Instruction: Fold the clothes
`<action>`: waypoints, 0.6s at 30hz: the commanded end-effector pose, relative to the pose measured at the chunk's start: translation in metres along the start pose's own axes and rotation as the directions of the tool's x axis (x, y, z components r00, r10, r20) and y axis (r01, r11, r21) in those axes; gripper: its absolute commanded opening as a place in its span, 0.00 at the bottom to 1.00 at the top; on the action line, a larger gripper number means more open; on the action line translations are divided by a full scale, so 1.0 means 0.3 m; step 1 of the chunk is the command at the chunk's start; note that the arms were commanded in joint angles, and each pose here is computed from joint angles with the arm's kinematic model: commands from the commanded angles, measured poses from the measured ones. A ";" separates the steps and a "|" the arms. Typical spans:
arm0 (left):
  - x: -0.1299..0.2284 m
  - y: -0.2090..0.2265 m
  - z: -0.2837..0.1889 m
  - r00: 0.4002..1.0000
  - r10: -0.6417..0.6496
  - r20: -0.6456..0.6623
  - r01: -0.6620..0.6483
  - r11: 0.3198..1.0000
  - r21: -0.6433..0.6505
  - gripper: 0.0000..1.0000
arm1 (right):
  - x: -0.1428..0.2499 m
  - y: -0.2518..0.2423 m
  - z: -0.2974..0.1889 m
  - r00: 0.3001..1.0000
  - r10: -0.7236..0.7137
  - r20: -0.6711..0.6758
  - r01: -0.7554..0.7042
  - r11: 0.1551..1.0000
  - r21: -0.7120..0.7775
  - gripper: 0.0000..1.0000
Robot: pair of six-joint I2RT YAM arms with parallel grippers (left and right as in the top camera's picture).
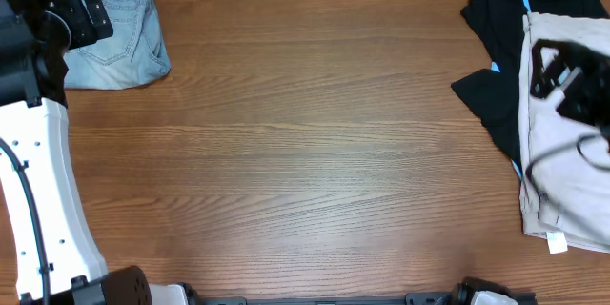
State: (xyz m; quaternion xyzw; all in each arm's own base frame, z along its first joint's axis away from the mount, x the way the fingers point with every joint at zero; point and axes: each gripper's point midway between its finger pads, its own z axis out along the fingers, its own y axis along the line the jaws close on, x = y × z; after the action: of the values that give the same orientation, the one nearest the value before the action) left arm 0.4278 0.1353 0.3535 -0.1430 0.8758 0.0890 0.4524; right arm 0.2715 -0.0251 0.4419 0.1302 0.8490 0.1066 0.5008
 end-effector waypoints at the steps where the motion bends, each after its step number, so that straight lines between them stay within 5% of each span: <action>1: 0.026 -0.017 0.041 0.999 -0.021 -0.034 0.022 0.999 0.031 1.00 | -0.017 0.034 -0.124 0.995 -0.036 0.097 0.036 0.999 -0.003 1.00; 11: 0.028 -0.017 0.042 0.999 -0.021 -0.035 0.022 0.999 0.030 1.00 | 0.006 0.043 -0.158 0.994 -0.030 0.103 0.031 0.999 -0.010 1.00; 18: 0.028 -0.017 0.042 0.999 -0.021 -0.035 0.022 0.999 0.030 1.00 | 0.058 0.044 -0.025 0.980 -0.098 0.173 0.102 0.995 -0.019 1.00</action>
State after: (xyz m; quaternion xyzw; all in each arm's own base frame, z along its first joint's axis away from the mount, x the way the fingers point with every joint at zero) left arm 0.4350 0.1332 0.3395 -0.1437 0.8837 0.0743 0.4392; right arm 0.2589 -0.0130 0.4562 0.0975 0.8090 0.0933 0.5722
